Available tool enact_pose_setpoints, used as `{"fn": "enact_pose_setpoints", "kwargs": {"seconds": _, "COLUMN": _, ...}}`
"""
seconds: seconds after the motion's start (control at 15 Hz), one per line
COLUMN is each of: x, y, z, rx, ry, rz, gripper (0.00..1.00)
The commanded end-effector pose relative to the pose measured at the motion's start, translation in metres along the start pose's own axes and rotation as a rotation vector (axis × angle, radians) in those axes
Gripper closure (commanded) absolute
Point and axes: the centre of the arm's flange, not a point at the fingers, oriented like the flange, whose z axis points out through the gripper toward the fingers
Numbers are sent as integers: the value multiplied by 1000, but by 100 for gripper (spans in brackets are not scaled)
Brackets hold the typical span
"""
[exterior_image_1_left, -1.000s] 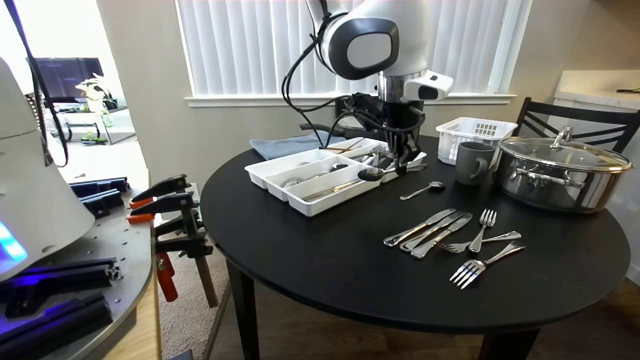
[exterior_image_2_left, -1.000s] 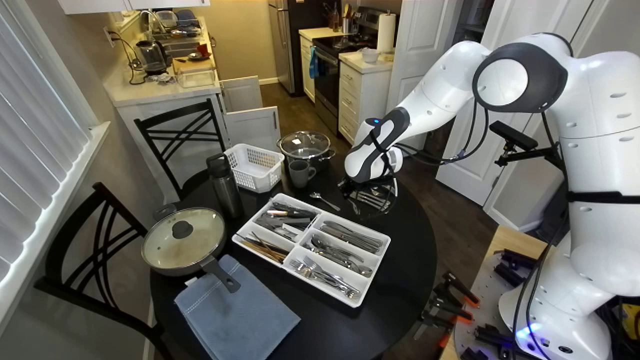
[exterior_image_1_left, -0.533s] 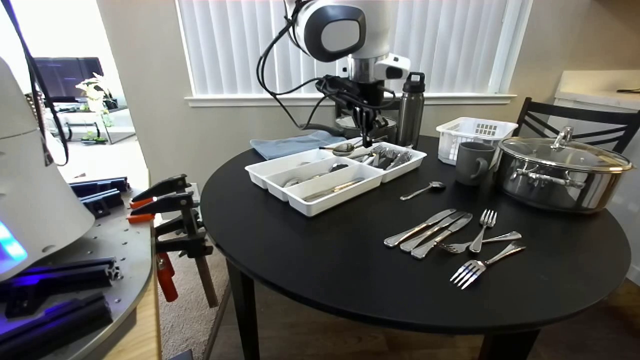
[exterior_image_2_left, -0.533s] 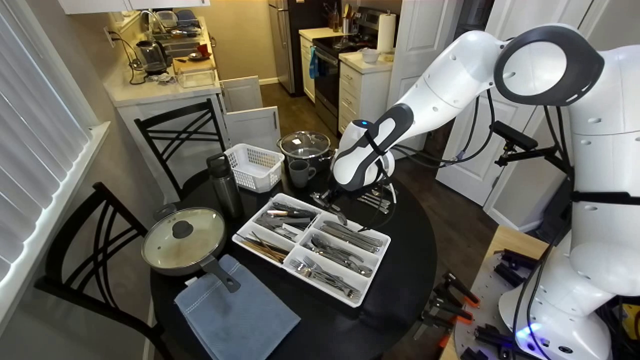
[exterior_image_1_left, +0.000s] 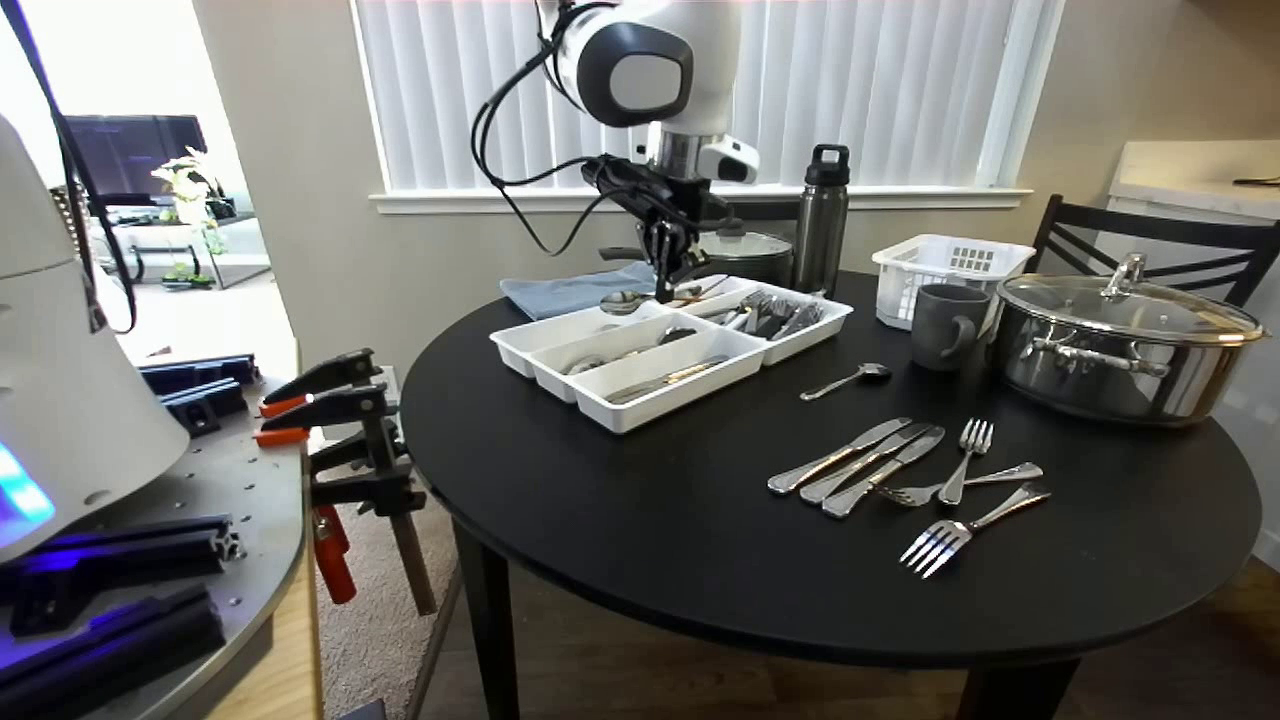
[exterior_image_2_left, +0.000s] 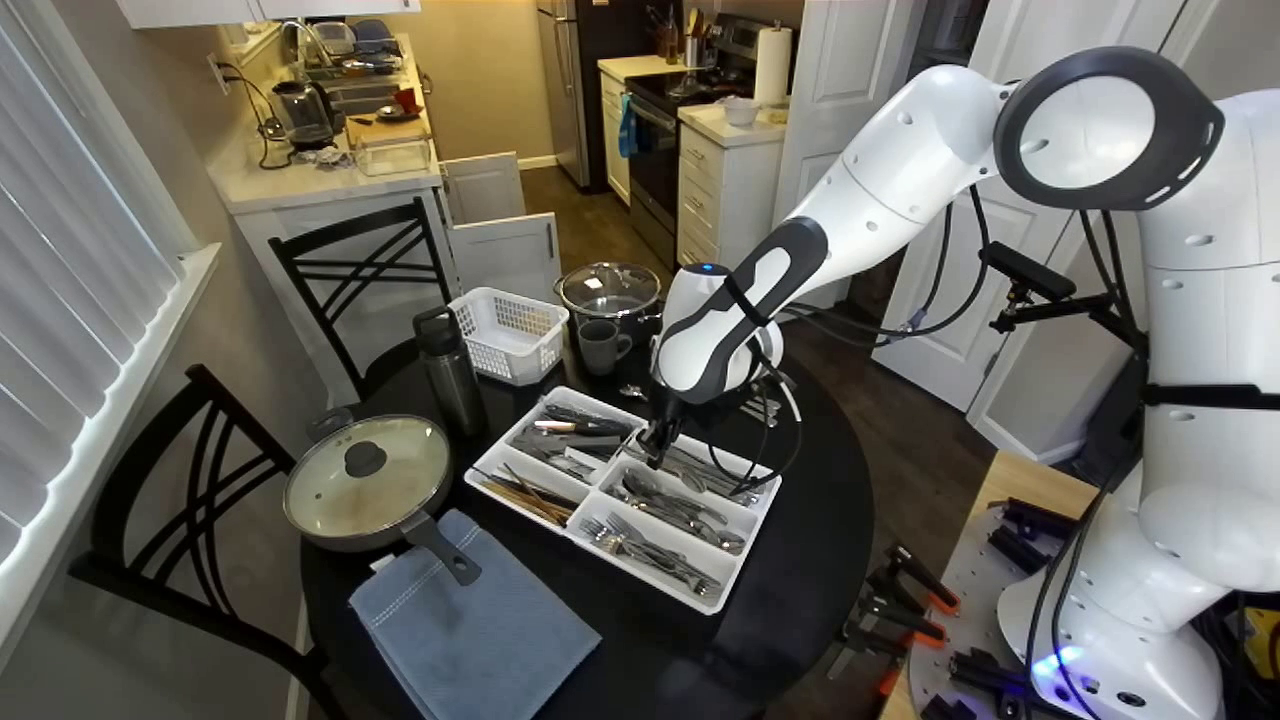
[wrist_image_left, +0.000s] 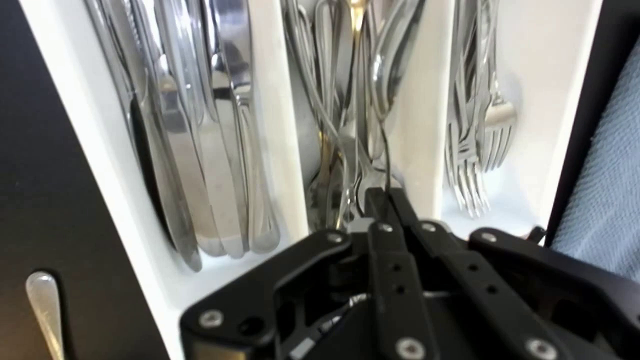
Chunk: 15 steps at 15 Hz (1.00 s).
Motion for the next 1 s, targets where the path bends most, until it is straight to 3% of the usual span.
{"fn": "enact_pose_setpoints", "kwargs": {"seconds": 0.0, "x": -17, "y": -4, "z": -7, "rx": 18, "ry": -94, "rz": -42, "gripper": 100}}
{"fn": "enact_pose_setpoints", "kwargs": {"seconds": 0.4, "x": -23, "y": -5, "z": 2, "rx": 0, "ry": -172, "rz": -47, "gripper": 100}}
{"fn": "enact_pose_setpoints", "kwargs": {"seconds": 0.47, "x": -22, "y": -4, "z": 3, "rx": -6, "ry": -177, "rz": -46, "gripper": 73}}
{"fn": "enact_pose_setpoints", "kwargs": {"seconds": 0.6, "x": -22, "y": 0, "z": 4, "rx": -16, "ry": -166, "rz": -48, "gripper": 69}}
{"fn": "enact_pose_setpoints", "kwargs": {"seconds": 0.93, "x": -21, "y": 6, "z": 1, "rx": -25, "ry": -157, "rz": -38, "gripper": 35}}
